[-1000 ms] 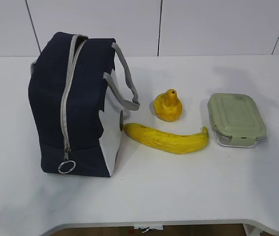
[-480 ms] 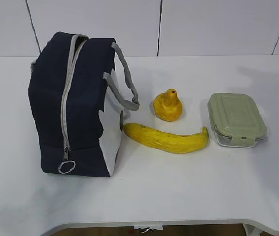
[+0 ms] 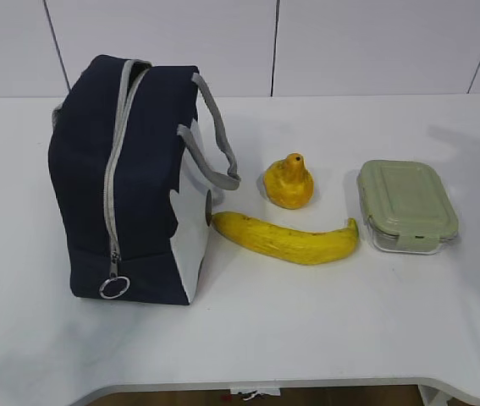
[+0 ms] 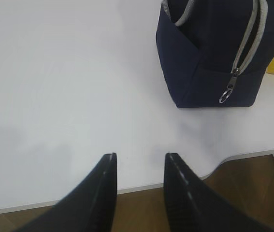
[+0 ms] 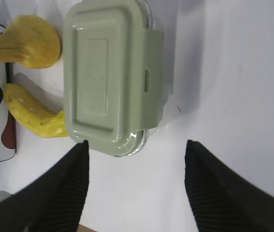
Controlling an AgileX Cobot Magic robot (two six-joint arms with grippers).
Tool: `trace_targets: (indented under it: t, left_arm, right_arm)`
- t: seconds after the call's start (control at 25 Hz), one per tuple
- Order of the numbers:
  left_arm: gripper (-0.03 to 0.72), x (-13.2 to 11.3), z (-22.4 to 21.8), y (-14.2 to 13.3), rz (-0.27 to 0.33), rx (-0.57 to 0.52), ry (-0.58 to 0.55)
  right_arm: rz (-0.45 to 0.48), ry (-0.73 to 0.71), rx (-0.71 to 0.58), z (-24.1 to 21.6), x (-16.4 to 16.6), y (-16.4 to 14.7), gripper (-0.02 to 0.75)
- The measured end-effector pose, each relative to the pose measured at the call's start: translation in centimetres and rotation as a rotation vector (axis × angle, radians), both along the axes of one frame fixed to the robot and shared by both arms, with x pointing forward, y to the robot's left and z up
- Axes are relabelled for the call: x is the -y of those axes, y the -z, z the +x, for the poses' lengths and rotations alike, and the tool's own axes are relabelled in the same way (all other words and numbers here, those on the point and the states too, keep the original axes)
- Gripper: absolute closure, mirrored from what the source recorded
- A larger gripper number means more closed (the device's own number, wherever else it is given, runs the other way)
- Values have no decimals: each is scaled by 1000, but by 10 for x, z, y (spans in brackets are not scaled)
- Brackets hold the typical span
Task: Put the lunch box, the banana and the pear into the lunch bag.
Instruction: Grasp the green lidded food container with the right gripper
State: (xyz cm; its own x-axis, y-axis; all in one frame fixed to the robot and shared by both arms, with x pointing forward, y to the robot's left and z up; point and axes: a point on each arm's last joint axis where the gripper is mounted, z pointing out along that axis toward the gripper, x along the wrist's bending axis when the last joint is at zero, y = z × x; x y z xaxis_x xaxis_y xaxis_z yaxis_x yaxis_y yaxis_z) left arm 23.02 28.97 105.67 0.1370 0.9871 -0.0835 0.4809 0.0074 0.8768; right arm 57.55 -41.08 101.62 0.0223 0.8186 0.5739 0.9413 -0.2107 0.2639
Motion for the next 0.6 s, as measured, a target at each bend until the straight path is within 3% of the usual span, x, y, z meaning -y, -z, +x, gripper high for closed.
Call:
trace_targets:
  t: [0.6]
  left_arm:
    - [431, 0, 0, 0, -3, -1, -3]
  right_arm:
    - [34, 10, -12, 6, 1, 11, 252]
